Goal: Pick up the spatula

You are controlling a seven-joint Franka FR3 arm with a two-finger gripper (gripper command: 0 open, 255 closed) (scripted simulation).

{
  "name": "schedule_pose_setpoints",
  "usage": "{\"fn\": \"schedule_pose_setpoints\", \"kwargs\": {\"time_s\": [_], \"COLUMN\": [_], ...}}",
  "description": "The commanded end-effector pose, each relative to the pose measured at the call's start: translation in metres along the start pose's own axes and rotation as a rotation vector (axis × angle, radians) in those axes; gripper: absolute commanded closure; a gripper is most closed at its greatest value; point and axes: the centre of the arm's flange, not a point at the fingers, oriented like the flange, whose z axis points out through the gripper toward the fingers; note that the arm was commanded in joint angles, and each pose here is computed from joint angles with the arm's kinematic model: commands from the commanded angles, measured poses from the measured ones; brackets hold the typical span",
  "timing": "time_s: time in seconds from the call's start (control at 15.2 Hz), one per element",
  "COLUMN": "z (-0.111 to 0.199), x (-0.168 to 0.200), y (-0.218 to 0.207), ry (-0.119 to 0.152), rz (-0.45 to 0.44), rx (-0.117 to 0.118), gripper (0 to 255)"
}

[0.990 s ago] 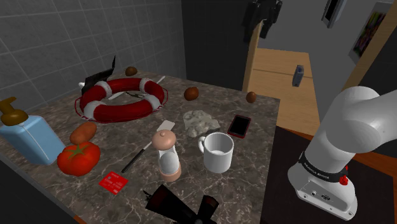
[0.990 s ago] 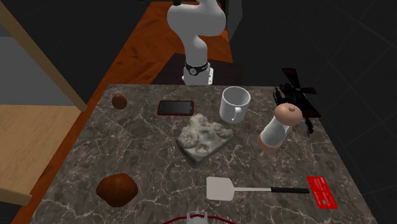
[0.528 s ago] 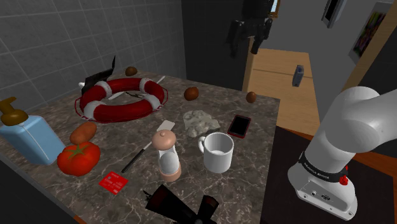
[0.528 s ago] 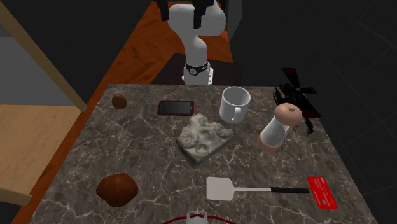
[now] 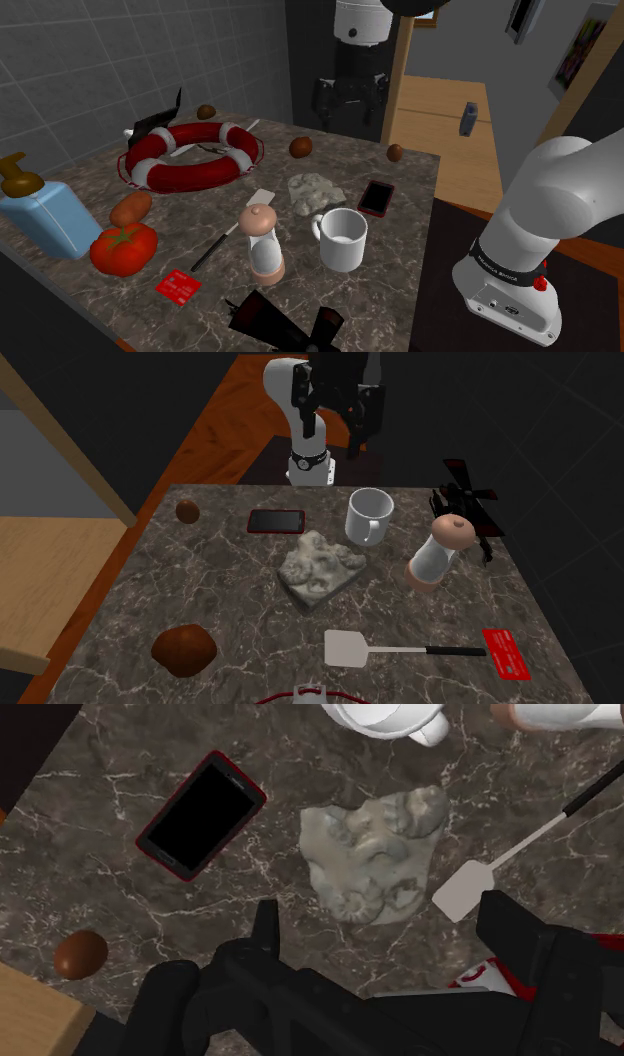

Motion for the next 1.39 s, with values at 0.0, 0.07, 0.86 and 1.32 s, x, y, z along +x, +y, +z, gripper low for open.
{"fn": "schedule_pose_setpoints", "kwargs": {"time_s": [0.0, 0.07, 0.86, 1.32], "z": [0.015, 0.023, 0.123, 0.183], "x": [-0.001, -0.002, 0.016, 0.043], "y": [-0.019, -0.029, -0.152, -0.218], "ry": [-0.010, -0.015, -0.073, -0.108], "rz": [0.066, 0.096, 0.456, 0.666], "rx": [-0.003, -0.004, -0.023, -0.034], "gripper": [0, 0, 0, 0]}}
